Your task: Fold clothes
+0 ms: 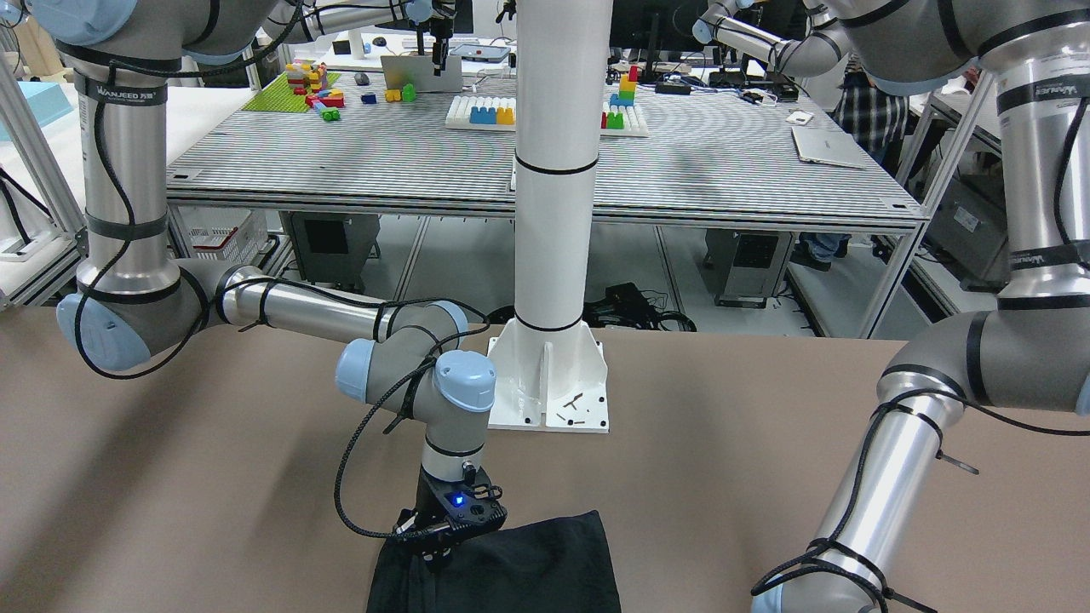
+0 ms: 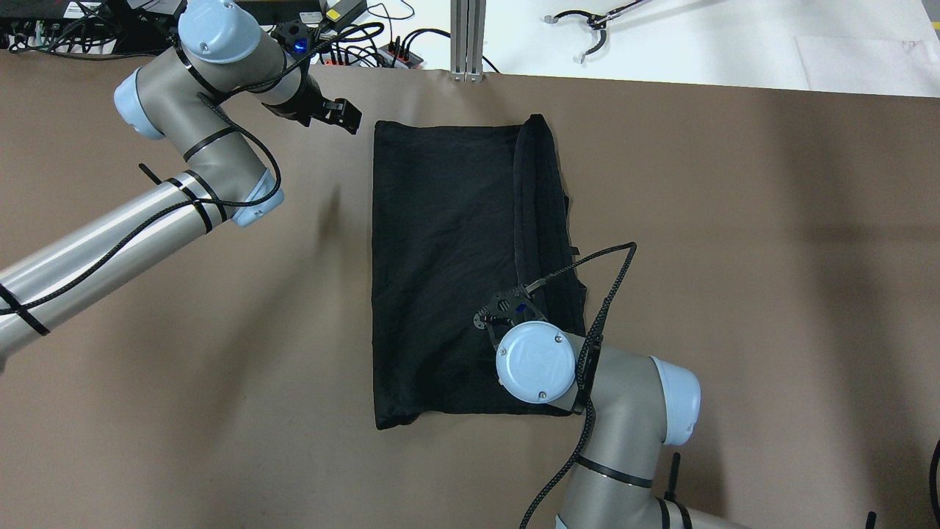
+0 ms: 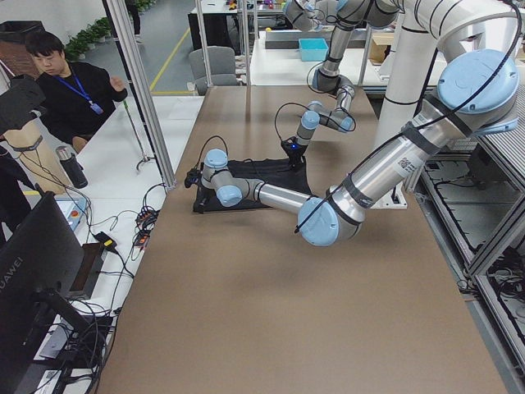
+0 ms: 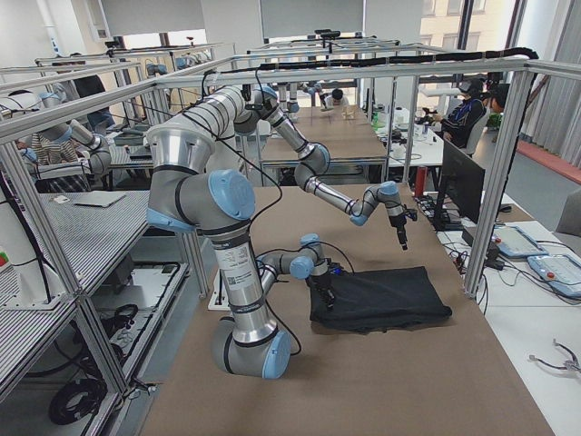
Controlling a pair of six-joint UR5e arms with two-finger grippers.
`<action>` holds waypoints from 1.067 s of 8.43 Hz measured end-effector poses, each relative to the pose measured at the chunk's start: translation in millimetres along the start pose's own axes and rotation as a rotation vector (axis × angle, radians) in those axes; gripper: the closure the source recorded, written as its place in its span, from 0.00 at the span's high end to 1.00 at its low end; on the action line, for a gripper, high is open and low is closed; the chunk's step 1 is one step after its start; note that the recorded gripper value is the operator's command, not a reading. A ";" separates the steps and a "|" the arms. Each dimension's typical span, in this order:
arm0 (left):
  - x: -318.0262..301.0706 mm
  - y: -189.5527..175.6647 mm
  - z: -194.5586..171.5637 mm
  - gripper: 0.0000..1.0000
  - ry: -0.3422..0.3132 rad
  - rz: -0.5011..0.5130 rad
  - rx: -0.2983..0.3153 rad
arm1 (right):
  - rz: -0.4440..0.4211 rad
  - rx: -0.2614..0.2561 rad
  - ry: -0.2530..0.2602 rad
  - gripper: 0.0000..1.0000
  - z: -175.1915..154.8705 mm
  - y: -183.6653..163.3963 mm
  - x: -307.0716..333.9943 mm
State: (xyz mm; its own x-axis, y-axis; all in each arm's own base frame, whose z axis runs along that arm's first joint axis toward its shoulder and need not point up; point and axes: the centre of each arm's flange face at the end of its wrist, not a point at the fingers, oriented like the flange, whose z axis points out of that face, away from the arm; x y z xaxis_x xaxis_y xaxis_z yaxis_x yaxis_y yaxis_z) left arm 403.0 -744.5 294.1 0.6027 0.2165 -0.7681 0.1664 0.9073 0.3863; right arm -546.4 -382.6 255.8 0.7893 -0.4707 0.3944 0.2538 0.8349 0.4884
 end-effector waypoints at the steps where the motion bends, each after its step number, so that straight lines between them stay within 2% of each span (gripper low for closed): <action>1: 0.7 1.0 0.8 0.94 0.001 0.001 -0.001 | 0.001 0.002 -0.002 0.00 -1.5 0.8 1.1; 5: 2.0 1.5 0.4 0.94 0.004 0.001 0.001 | 0.005 -0.004 0.005 0.00 -6.3 40.1 40.3; 6: 2.6 1.7 -0.8 0.94 0.006 0.000 0.003 | 0.005 -0.014 0.015 0.14 -3.1 53.3 51.9; 7: 2.1 2.8 -1.7 0.94 0.007 0.000 0.005 | 0.009 -0.025 0.025 0.50 1.5 63.8 60.2; 8: 0.9 4.0 -1.9 0.94 0.007 -0.001 0.005 | 0.013 -0.030 0.029 0.64 3.8 68.5 63.6; 9: 0.0 5.0 -2.0 0.94 0.007 -0.001 0.005 | 0.019 -0.029 0.027 0.66 4.1 69.7 64.9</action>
State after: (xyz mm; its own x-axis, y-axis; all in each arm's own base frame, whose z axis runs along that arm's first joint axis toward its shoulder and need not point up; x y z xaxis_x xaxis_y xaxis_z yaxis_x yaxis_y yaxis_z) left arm 402.2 -739.2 295.0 0.5968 0.2181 -0.7722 0.1707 0.9058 0.3878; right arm -479.8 -356.2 318.6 0.8090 -0.4468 0.3820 0.2542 0.8518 0.4580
